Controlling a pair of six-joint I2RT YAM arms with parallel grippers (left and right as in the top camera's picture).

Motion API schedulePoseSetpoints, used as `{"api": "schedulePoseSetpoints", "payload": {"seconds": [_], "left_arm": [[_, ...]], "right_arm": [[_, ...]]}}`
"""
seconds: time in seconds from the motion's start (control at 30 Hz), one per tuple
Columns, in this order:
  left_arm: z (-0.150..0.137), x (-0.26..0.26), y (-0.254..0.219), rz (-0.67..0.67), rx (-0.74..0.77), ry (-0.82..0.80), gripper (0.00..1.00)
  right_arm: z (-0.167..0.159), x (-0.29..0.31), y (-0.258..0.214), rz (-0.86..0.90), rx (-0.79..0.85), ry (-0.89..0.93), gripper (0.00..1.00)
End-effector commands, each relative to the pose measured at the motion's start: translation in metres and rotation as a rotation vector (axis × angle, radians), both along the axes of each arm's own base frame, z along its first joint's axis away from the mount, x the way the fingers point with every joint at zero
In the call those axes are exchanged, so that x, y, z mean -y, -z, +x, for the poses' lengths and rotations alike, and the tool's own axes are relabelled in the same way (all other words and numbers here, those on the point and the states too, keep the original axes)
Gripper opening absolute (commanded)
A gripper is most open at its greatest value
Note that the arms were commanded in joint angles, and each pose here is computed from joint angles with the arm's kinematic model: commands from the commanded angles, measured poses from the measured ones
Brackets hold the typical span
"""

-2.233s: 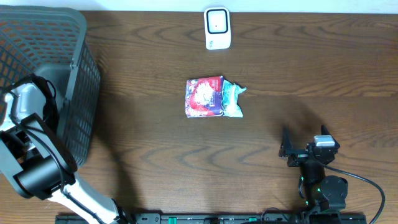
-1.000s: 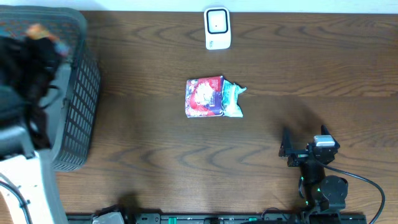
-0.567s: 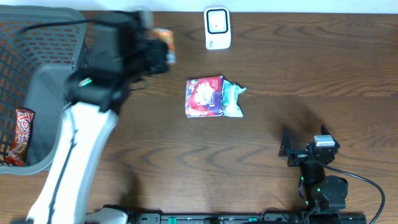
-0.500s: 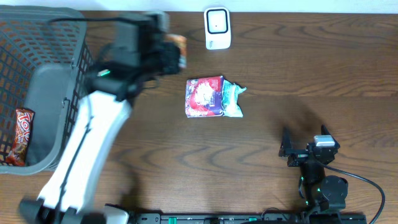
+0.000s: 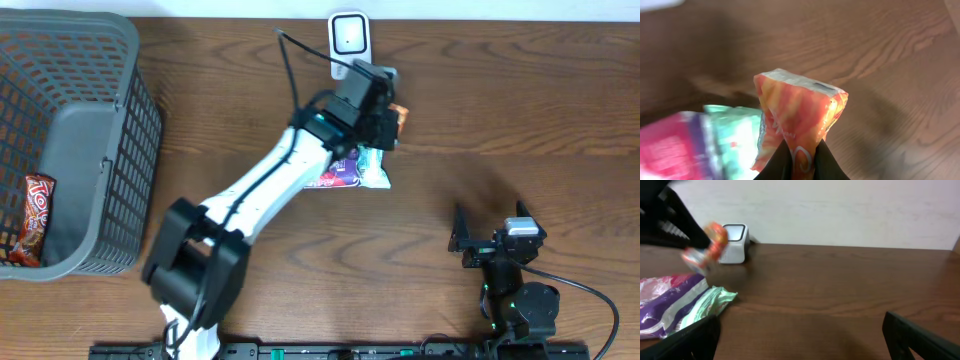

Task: Scan the item barcode
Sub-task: 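Carry the orange box past the scanner and release it right of the bags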

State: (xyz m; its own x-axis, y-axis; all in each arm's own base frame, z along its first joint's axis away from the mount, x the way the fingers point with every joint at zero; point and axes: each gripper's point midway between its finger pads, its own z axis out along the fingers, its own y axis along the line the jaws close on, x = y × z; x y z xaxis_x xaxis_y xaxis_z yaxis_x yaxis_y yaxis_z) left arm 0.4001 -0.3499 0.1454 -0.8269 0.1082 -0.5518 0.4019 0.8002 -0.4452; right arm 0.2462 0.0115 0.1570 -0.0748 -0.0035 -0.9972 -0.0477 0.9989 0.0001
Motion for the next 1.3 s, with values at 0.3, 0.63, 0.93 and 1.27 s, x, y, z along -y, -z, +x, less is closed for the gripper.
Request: {"api": "schedulePoseSetpoints", "payload": {"seconds": [0.3, 0.63, 0.93, 1.27], "left_arm": [[0.0, 0.041, 0.069, -0.114, -0.212, -0.171, 0.27], [0.011, 0.03, 0.06, -0.055, -0.11, -0.151, 0.56], [0.038, -0.045, -0.104, -0.118, 0.238, -0.19, 0.66], [0.032, -0.3, -0.218, 0.223, 0.519, -0.672, 0.74]], "right_arm": [[0.0, -0.002, 0.001, 0.014, -0.003, -0.007, 0.99], [0.0, -0.002, 0.001, 0.014, -0.003, -0.007, 0.99], [0.0, -0.002, 0.001, 0.014, -0.003, -0.007, 0.99], [0.0, -0.002, 0.001, 0.014, -0.003, -0.007, 0.99]]}}
